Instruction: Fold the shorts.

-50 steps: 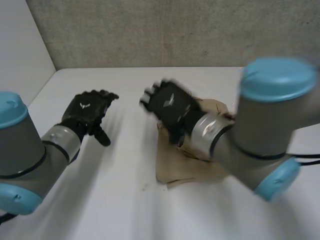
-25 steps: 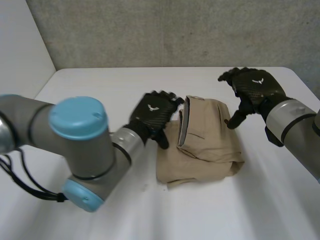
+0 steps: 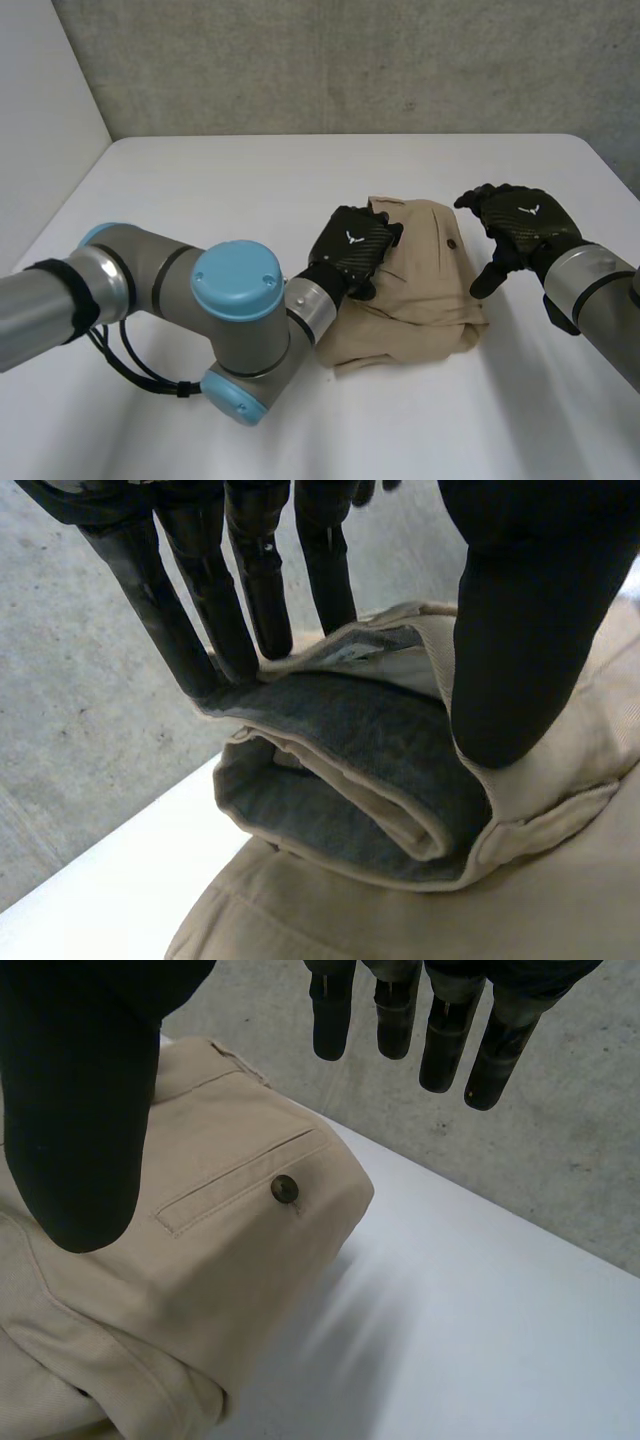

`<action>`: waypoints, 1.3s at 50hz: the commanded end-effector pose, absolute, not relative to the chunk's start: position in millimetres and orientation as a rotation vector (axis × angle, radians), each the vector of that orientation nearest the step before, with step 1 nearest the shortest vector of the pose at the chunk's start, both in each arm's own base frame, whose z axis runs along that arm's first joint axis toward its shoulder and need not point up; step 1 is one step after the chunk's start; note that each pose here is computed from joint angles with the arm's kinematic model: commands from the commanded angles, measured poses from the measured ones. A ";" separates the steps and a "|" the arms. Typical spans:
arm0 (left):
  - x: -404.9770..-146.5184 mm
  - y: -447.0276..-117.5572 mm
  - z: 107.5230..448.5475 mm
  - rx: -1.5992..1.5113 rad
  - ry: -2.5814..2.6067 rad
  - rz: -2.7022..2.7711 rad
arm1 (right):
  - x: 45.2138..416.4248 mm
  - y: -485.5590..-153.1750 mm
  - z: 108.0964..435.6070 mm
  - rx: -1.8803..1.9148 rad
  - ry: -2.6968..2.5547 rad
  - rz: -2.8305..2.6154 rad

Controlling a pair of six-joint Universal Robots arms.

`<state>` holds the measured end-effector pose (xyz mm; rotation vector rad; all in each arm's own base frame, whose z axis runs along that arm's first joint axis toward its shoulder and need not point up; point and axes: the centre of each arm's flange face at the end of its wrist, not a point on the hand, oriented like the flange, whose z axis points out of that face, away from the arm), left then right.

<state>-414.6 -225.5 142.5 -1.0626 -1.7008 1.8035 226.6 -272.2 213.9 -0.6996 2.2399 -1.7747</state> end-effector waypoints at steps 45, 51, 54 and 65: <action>-355.1 -188.9 171.6 -1.296 -1.946 1.679 | 291.9 -306.8 183.5 -0.938 2.268 -1.321; -359.1 -195.0 222.0 -1.156 -1.838 1.843 | 292.2 -309.4 192.2 -0.939 2.244 -1.355; -363.9 -198.8 230.9 -1.036 -1.825 1.825 | 290.4 -307.4 203.1 -0.928 2.226 -1.397; -375.5 -216.3 173.5 -0.808 -2.035 1.566 | 289.0 -301.3 174.9 -0.939 2.256 -1.371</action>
